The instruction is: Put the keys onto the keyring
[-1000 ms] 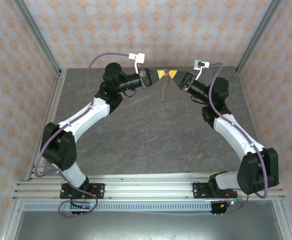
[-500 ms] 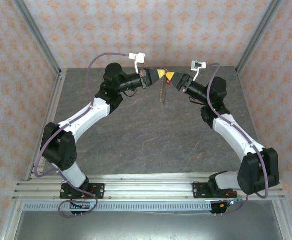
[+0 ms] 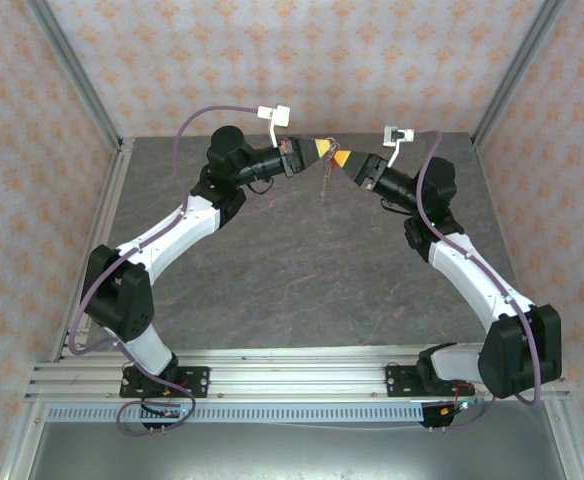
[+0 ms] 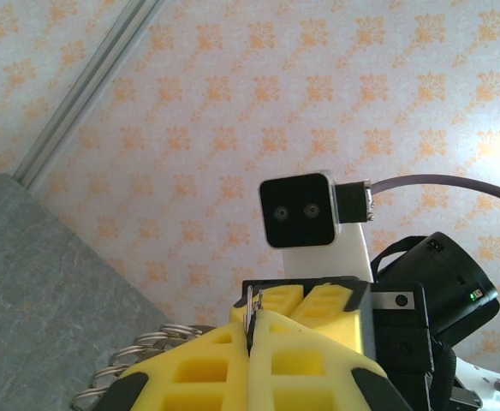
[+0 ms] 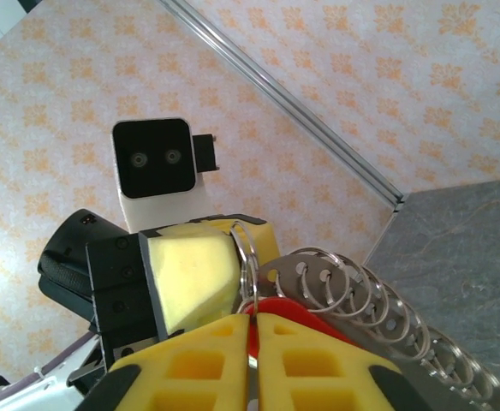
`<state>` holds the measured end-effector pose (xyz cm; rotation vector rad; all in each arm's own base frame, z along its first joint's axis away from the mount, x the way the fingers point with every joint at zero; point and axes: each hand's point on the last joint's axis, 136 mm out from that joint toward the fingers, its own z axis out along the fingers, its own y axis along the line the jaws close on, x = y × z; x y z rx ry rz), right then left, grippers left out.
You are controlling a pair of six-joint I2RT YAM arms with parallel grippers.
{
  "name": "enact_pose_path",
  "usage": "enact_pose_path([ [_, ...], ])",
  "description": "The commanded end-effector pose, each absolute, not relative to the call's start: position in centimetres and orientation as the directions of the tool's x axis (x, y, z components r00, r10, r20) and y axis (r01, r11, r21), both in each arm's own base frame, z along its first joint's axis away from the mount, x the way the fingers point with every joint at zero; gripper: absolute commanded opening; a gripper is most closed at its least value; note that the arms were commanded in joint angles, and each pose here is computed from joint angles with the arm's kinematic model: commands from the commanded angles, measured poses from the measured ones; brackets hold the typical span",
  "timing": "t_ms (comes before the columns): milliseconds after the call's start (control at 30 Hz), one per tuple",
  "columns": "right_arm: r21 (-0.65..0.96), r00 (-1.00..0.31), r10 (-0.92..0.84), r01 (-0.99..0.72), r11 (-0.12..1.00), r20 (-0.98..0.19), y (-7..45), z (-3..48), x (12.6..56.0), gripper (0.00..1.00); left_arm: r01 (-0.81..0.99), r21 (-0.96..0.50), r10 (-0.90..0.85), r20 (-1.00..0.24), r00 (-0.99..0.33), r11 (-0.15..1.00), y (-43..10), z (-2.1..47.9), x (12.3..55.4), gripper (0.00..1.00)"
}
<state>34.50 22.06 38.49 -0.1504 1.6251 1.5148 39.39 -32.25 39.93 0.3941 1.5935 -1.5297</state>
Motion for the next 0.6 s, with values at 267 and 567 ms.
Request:
enact_pose_path([
  [267,0.717,-0.584,0.449,-0.66,0.222,-0.676,22.2,39.2,33.4,0.0,0.791,-0.586,-0.373,-0.783,-0.498,0.174,-31.9,43.4,38.6,0.0],
  [567,0.729,-0.599,0.438,-0.642,0.237,-0.67,22.0,37.5,32.8,0.0,0.791,-0.586,-0.376,-0.783,-0.495,0.178,-31.9,43.4,38.7,0.0],
])
